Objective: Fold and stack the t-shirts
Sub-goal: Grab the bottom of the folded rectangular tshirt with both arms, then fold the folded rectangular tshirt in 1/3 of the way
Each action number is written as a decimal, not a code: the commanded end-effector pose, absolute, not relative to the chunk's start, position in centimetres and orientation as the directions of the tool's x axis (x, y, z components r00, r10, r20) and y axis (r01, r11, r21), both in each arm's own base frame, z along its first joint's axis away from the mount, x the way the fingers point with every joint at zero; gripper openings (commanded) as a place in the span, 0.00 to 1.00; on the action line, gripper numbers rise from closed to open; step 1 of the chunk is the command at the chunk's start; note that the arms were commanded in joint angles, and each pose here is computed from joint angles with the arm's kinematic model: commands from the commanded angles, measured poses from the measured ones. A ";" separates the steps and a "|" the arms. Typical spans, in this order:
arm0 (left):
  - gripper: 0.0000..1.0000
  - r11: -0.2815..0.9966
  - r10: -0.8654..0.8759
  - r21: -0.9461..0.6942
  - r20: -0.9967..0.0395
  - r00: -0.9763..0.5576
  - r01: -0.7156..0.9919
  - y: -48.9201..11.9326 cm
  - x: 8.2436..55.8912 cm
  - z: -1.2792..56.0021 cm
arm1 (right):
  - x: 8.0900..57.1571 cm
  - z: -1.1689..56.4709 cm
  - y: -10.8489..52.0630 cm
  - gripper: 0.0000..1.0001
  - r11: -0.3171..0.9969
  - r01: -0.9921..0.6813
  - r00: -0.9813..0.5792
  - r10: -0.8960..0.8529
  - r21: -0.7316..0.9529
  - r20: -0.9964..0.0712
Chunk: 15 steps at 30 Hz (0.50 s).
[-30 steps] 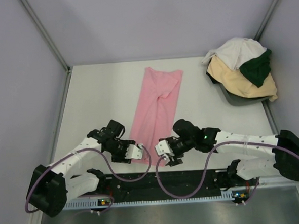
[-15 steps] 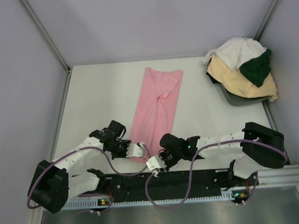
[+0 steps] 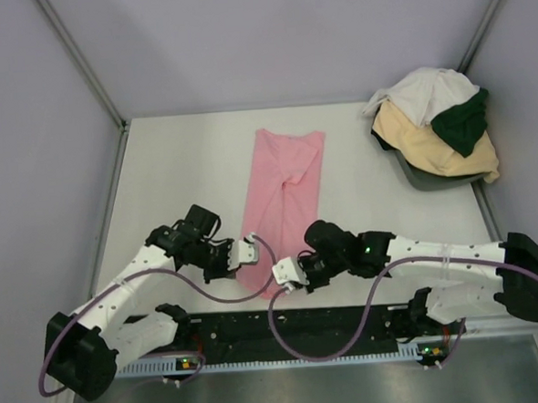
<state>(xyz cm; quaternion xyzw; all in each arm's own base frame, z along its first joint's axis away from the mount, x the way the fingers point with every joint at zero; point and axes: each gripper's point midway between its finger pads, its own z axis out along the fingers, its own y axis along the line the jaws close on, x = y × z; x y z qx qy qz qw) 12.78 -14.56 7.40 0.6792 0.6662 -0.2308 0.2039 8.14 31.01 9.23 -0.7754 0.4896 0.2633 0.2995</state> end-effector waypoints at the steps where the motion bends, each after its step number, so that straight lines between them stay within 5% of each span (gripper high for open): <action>1: 0.00 0.120 0.753 -0.037 -0.648 -0.115 0.992 -16.8 15.5 11.3 | 11.6 13.5 30.6 0.00 -0.160 -0.976 0.214 -0.598 -0.147 -0.772; 7: 0.00 0.358 0.732 0.077 -0.641 -0.229 0.930 -18.2 24.0 15.1 | 20.0 16.5 28.8 0.00 0.054 -0.985 0.100 -0.585 -0.162 -0.805; 15: 0.00 0.488 0.722 0.076 -0.594 -0.353 0.870 -18.7 32.0 14.4 | 29.7 16.0 27.1 0.00 0.210 -0.958 0.035 -0.593 -0.197 -0.804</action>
